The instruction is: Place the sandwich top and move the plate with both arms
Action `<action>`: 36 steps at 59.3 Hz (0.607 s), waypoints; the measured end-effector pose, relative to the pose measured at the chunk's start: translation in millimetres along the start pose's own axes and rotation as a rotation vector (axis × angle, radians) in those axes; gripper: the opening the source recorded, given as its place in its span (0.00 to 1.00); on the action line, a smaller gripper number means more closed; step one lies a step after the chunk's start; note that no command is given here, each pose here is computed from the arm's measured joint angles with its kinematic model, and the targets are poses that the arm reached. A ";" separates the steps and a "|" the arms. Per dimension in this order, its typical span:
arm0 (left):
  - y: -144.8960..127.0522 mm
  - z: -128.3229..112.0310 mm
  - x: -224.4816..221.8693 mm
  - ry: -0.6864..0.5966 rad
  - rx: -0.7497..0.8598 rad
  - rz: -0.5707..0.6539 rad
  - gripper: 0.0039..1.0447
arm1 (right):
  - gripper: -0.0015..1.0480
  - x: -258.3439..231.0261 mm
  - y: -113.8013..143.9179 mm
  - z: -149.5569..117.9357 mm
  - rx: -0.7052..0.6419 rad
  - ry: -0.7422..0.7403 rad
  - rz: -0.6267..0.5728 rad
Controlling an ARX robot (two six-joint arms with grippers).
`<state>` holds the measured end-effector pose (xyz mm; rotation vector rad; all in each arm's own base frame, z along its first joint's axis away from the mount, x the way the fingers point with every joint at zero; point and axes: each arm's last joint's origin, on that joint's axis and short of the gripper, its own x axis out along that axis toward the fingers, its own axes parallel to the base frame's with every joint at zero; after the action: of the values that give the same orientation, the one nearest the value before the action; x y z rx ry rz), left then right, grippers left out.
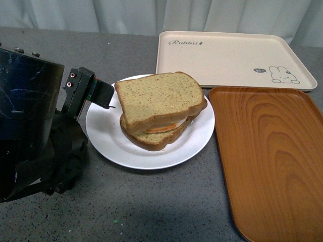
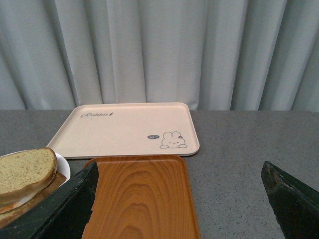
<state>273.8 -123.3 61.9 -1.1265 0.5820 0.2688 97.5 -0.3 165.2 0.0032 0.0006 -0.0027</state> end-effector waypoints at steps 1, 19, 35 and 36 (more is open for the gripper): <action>-0.4 -0.8 -0.1 0.002 -0.006 -0.002 0.94 | 0.91 0.0 0.0 0.0 0.000 0.000 0.000; -6.9 -11.5 -1.5 0.038 -0.052 -0.024 0.94 | 0.91 0.0 0.0 0.0 0.000 0.000 0.000; -8.6 -13.3 -1.2 0.043 -0.071 -0.033 0.75 | 0.91 0.0 0.0 0.0 0.000 0.000 0.000; -8.6 -13.3 -1.2 0.043 -0.072 -0.033 0.73 | 0.91 0.0 0.0 0.0 0.000 0.000 0.000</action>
<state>273.0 -138.9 65.1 -1.2125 0.5951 0.2397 97.5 -0.4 165.2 0.0032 0.0006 -0.0031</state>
